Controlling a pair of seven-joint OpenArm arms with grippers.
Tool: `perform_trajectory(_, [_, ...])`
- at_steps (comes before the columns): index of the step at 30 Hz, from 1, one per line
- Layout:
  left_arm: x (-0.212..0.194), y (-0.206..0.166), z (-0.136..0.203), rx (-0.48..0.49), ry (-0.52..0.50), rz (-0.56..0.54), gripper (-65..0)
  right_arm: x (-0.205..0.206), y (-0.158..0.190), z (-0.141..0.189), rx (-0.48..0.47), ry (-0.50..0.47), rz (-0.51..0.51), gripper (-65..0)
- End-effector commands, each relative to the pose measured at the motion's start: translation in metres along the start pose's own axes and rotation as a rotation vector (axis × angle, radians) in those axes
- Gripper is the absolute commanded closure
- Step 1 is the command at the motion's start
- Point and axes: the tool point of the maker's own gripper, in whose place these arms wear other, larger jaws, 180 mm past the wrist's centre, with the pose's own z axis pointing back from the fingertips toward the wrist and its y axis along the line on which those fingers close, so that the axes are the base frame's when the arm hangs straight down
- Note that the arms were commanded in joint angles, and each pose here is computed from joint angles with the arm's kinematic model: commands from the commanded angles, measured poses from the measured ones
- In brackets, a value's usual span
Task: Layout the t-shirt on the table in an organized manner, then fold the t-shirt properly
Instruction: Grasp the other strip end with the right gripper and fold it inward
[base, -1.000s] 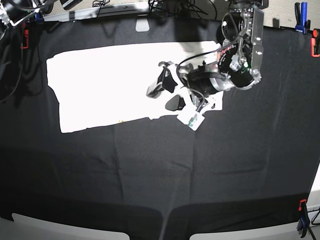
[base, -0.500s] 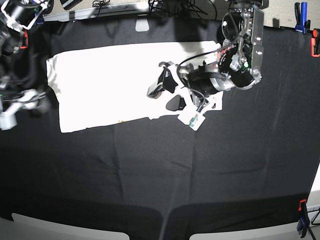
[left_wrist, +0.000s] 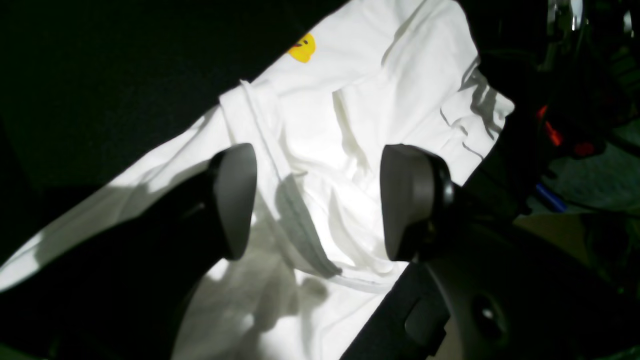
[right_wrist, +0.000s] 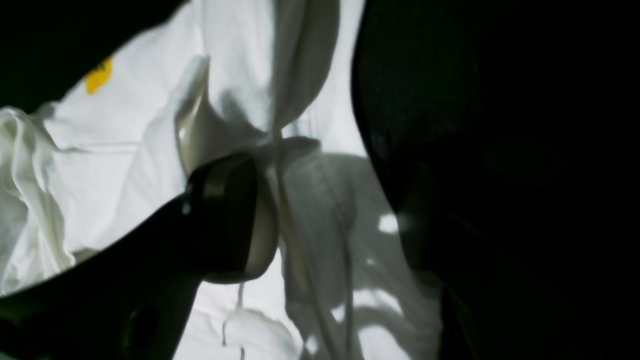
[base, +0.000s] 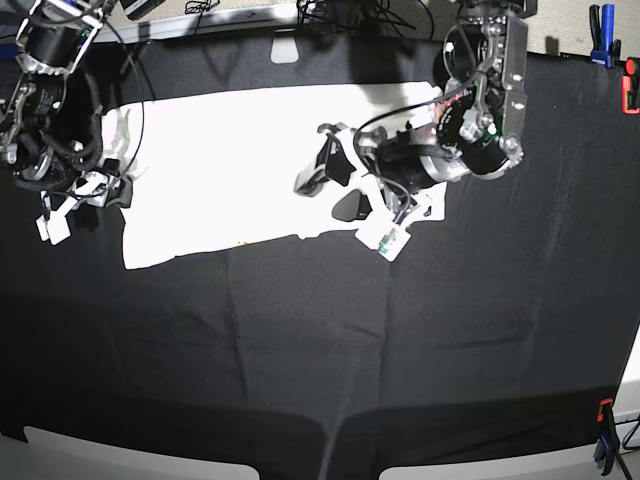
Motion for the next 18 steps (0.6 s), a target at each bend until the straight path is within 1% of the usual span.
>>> perform_trajectory(1, [0.016, -0.006, 0.001, -0.022, -0.055, -0.013, -36.1, -0.007, 0.002, -0.002, 0.002, 0.041, 0.020, -41.5])
perform_trajectory(4, [0.016, -0.006, 0.001, -0.022, -0.055, -0.013, -36.1, -0.018, 0.015, -0.011, 0.039, 0.082, 0.041, -41.5])
perform_trajectory(6, [0.016, -0.006, 0.001, -0.022, -0.054, -0.013, -36.1, -0.014, 0.026, -0.014, 0.086, 0.063, 0.036, -41.5])
perform_trajectory(8, [0.016, -0.006, 0.001, -0.022, -0.054, -0.013, -36.1, -0.006, 0.036, -0.014, 0.139, 0.021, 0.014, -41.5])
perform_trajectory(10, [0.016, -0.006, 0.001, -0.022, -0.054, -0.013, -36.1, -0.001, 0.042, -0.013, 0.172, -0.006, -0.001, -41.5])
perform_trajectory(13, [0.016, -0.006, 0.001, -0.022, -0.054, -0.013, -36.1, -0.002, 0.041, -0.013, 0.168, -0.003, 0.000, -41.5])
perform_trajectory(18, [0.016, -0.006, 0.001, -0.022, -0.054, -0.013, -36.1, -0.013, 0.029, -0.015, 0.098, 0.059, 0.033, -41.5])
